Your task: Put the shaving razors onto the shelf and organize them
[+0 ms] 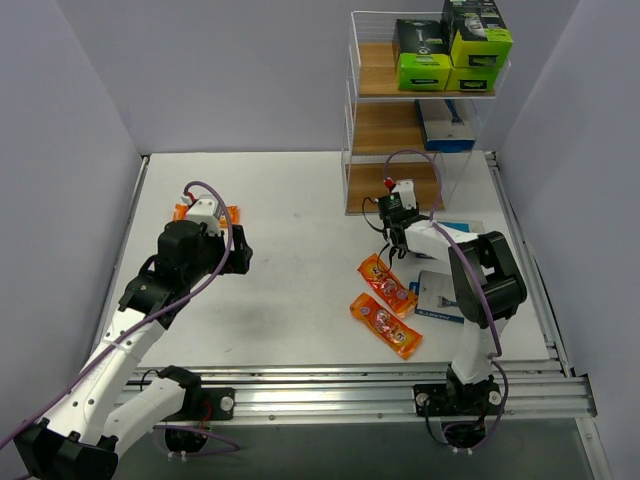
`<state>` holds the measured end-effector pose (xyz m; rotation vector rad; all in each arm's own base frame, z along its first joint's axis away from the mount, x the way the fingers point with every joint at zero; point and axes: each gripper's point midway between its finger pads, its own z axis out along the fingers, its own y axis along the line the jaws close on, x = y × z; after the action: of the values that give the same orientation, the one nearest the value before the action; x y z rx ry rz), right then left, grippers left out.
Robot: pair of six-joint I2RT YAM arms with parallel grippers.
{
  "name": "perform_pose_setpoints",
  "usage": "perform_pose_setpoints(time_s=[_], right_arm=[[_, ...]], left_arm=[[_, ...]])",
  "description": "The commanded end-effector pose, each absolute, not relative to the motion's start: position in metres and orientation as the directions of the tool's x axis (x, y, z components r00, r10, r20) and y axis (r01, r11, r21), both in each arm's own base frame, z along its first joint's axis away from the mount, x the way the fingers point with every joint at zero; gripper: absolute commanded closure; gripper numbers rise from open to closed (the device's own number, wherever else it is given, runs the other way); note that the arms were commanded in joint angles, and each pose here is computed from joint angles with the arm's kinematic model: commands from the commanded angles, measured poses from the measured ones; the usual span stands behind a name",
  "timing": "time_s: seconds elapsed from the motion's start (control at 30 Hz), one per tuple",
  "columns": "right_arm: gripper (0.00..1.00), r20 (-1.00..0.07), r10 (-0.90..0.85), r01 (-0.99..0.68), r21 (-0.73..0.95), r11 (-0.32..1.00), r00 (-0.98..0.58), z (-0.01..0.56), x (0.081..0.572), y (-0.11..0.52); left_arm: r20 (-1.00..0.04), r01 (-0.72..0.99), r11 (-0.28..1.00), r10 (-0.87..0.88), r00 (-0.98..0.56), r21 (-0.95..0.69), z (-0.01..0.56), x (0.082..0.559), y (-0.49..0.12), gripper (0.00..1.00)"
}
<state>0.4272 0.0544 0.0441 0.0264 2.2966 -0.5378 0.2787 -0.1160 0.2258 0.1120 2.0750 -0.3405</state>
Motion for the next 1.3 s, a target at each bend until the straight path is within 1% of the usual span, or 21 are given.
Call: perform_pose_setpoints(time_s=[0.0, 0.2, 0.33, 0.53, 0.73, 0.87, 1.0, 1.2, 1.27], right_arm=[[0.76, -0.672, -0.166, 0.168, -0.402, 0.9, -0.721, 0.037, 0.424, 0.054], [0.79, -0.656, -0.173, 0.161, -0.416, 0.895, -0.735, 0.028, 0.423, 0.053], [0.79, -0.648, -0.184, 0.146, -0.422, 0.895, -0.739, 0.024, 0.421, 0.055], [0.79, -0.649, -0.183, 0.195, -0.466, 0.863, -0.739, 0.029, 0.42, 0.044], [0.82, -0.65, -0.18, 0.227, -0.491, 0.841, -0.738, 0.032, 0.422, 0.036], [0.88, -0.657, -0.178, 0.254, -0.506, 0.824, -0.733, 0.036, 0.421, 0.032], [1.0, -0.669, -0.171, 0.277, -0.509, 0.815, -0.724, 0.043, 0.421, 0.029], [1.0, -0.685, -0.16, 0.286, -0.489, 0.824, -0.711, 0.06, 0.419, 0.032], [1.0, -0.704, -0.156, 0.276, -0.46, 0.844, -0.693, 0.071, 0.418, 0.04]], left_arm=[[-0.883, 0.244, 0.949, -0.066, -0.464, -0.199, 0.243, 0.284, -0.121, 0.04], [-0.882, 0.245, 0.948, -0.067, -0.466, -0.201, 0.242, 0.284, -0.122, 0.04], [-0.882, 0.247, 0.948, -0.065, -0.467, -0.2, 0.242, 0.284, -0.122, 0.04], [-0.882, 0.25, 0.947, -0.062, -0.467, -0.2, 0.242, 0.284, -0.123, 0.04], [-0.881, 0.248, 0.948, -0.062, -0.468, -0.198, 0.242, 0.284, -0.122, 0.04], [-0.882, 0.247, 0.949, -0.061, -0.467, -0.196, 0.242, 0.284, -0.122, 0.04], [-0.883, 0.248, 0.949, -0.062, -0.465, -0.197, 0.243, 0.284, -0.122, 0.04], [-0.886, 0.246, 0.949, -0.065, -0.46, -0.197, 0.245, 0.283, -0.121, 0.03], [-0.887, 0.248, 0.948, -0.066, -0.457, -0.198, 0.246, 0.283, -0.121, 0.03]])
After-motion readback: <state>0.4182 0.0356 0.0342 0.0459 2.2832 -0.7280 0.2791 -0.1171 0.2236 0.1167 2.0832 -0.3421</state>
